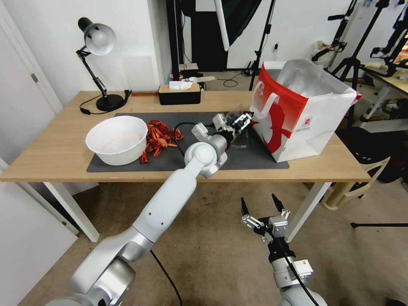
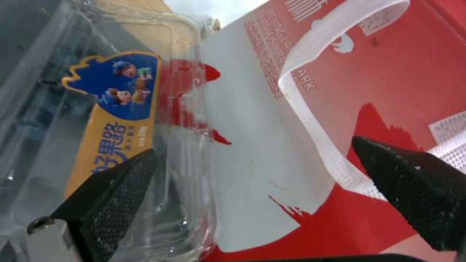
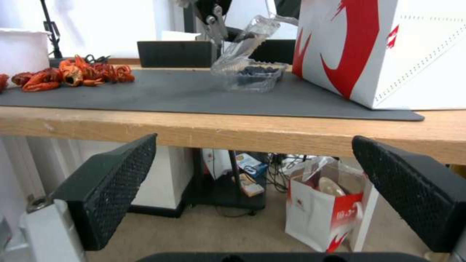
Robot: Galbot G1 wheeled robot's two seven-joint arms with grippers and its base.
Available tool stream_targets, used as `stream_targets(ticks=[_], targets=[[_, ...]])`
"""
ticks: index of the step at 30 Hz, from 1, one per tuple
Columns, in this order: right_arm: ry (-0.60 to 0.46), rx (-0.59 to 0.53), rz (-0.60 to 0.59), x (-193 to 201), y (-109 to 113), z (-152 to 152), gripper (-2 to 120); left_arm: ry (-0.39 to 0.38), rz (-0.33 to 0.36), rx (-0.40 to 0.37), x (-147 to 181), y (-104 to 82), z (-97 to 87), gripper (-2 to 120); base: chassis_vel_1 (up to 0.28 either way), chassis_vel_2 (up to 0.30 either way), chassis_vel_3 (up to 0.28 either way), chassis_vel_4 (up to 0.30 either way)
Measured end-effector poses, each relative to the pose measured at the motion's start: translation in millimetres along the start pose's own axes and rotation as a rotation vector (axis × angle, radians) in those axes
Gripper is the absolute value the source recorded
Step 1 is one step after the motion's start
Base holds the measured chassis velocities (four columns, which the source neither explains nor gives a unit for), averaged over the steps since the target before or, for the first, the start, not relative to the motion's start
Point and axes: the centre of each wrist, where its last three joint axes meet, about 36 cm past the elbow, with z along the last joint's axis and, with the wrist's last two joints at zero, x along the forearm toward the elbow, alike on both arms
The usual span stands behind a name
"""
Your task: Close the takeout container lid, then place the container into the takeout bag.
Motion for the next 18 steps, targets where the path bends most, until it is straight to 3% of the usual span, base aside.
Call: stream_targets(ticks=[18], targets=[[-0.001,-0.002,0.003,0.4,1.1,1.5,100,0.048,-0.108,-0.005,-7.3,3.9,4.9,100,0.000,0.000,0.000,0.000]])
